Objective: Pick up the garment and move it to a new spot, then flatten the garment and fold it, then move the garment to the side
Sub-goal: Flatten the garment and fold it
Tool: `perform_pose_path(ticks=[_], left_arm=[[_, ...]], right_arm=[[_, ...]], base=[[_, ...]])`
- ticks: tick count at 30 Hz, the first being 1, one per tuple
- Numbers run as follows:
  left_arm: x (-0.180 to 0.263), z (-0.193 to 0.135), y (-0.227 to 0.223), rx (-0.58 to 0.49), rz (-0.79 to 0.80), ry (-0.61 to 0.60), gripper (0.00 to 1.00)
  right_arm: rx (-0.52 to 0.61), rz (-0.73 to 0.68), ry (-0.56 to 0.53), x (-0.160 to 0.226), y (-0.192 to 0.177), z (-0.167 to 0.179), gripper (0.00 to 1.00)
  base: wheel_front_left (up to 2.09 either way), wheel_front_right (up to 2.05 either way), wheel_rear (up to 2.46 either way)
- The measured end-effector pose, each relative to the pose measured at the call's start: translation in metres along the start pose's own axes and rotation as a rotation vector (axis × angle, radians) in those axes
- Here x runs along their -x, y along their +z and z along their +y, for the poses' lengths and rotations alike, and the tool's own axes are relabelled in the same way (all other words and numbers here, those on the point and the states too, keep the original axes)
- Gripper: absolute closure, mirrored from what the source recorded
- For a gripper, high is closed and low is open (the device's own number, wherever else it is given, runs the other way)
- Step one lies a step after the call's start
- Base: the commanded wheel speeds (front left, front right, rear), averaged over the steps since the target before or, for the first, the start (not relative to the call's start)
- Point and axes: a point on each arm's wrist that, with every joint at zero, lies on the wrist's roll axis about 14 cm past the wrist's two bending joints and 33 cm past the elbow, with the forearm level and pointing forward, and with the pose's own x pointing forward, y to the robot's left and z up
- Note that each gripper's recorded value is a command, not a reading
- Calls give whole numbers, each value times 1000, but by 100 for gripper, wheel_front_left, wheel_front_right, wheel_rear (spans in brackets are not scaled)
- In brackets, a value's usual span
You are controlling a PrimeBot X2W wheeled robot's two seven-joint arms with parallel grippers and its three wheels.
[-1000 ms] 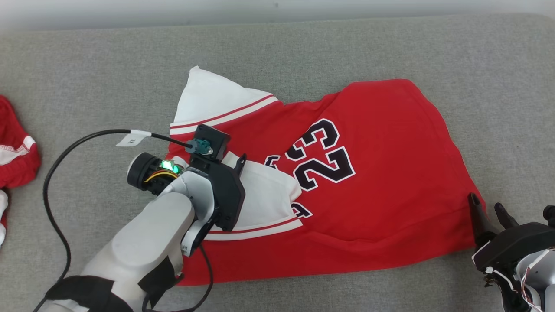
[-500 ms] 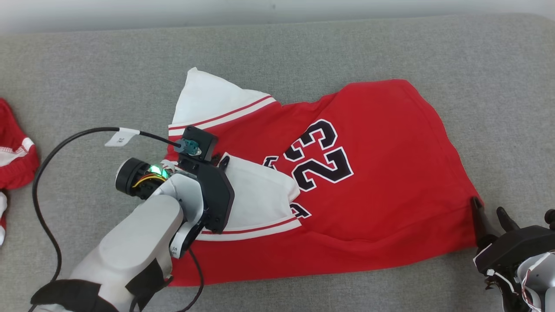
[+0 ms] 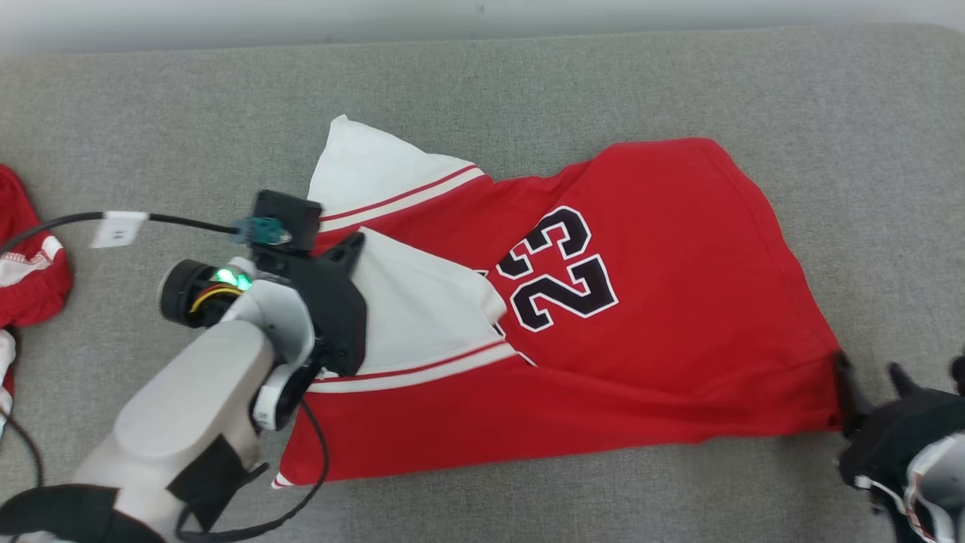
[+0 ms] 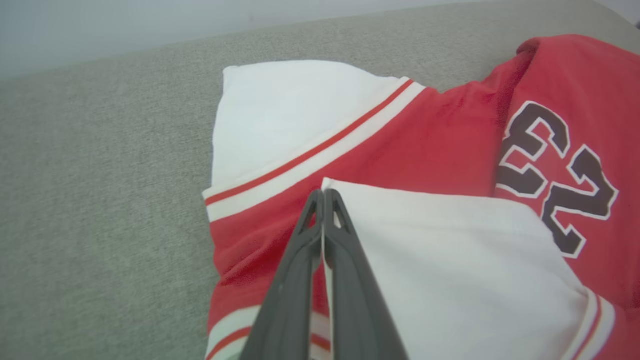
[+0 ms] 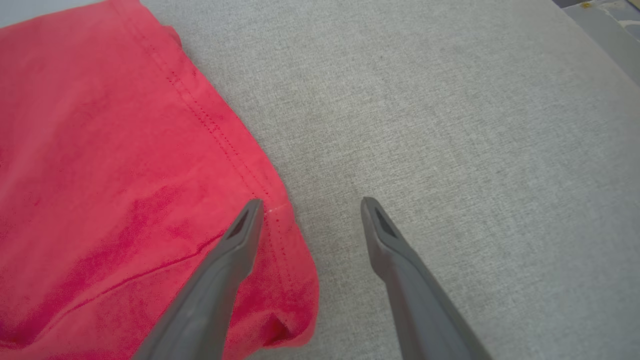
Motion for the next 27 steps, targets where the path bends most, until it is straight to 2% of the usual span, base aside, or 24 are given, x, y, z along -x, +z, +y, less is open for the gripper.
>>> perform_pose_path(ticks=[2,9,18,19,20,21,22,23,24,25,27], left_arm=[[5,12,2,27,-11,22,100],[18,18,-4,60,-20,33,100],[19,9,-7,70,-19,18,100],[19,9,-7,71,-16,18,100],[19,9,-7,71,-16,17,100],[19,9,-7,71,-13,17,100],[19,9,-8,72,-12,17,100],[19,9,-8,72,-12,17,100],[19,9,-8,72,-9,16,100],[19,9,-8,72,-9,16,100],[19,9,-9,72,-8,17,100]], right_arm=[[45,5,-56,6,2,-15,0],[90,44,-96,12,-4,-23,0],[99,74,-61,2,-6,-9,2],[108,89,-59,0,-8,-8,11],[116,102,-60,-2,-9,-6,15],[126,115,-60,-3,-11,-5,26],[129,117,-60,-5,-11,-4,31],[132,120,-61,-6,-11,-4,40],[134,120,-62,-8,-10,-4,55],[139,122,-64,-9,-10,-3,64],[137,130,-63,-11,-11,-3,67]], base=[[0,0,0],[0,0,0],[0,0,0],[0,0,0],[0,0,0],[0,0,0],[0,0,0],[0,0,0],[0,0,0],[0,0,0],[0,0,0]])
